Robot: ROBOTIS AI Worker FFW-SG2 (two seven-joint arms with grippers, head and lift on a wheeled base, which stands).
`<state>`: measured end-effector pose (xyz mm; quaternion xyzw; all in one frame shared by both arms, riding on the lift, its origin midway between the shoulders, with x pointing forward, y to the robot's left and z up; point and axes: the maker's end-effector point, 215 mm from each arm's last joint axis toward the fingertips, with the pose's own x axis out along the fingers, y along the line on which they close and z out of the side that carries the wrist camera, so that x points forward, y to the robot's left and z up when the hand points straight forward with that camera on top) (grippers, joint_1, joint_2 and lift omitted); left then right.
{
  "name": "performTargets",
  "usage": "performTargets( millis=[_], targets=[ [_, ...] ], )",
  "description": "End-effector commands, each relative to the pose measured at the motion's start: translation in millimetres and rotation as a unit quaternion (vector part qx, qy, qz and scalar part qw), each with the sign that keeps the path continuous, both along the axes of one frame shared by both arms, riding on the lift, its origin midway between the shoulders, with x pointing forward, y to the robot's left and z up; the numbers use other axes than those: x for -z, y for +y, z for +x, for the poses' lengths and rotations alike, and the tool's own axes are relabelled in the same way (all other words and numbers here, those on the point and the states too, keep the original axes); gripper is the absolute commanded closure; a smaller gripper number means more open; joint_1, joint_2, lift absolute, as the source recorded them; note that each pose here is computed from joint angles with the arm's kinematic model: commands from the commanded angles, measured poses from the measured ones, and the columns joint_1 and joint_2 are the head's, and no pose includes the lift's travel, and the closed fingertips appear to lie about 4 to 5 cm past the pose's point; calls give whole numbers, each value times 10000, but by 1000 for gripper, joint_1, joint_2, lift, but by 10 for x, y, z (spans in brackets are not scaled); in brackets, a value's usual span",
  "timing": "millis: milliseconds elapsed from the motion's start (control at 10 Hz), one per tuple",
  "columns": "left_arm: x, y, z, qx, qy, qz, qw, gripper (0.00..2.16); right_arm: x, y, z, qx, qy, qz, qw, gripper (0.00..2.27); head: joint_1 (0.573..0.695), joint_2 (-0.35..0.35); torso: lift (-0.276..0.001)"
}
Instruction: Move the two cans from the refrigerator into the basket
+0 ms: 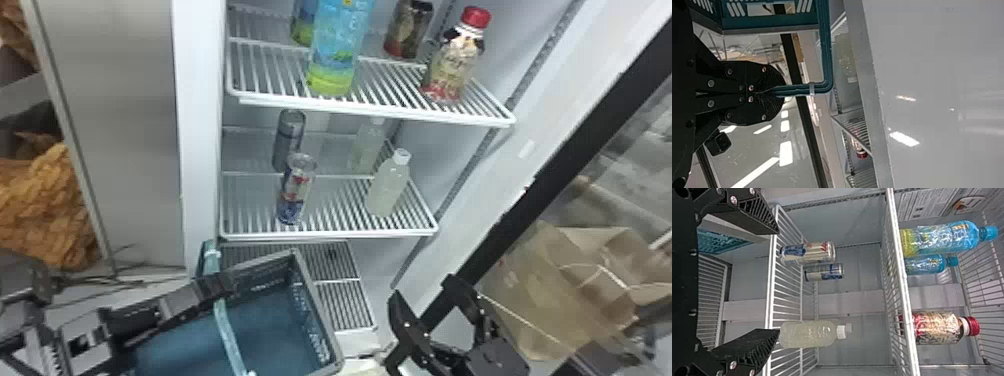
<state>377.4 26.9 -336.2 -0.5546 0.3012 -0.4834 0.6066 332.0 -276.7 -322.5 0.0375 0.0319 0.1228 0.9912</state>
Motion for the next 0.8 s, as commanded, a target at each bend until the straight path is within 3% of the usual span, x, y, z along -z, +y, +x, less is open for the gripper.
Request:
performTargets(
  millis=[0, 700],
  targets=[
    [6, 3, 1, -3, 8, 0, 10000, 1210, -3, -5, 24, 6, -19, -2, 10000, 154, 695, -350, -219],
    [-3, 3, 10, -3, -4, 0, 10000, 1210, -45, 37, 178, -40, -155, -68, 9998, 150, 695, -350, -219]
  ],
)
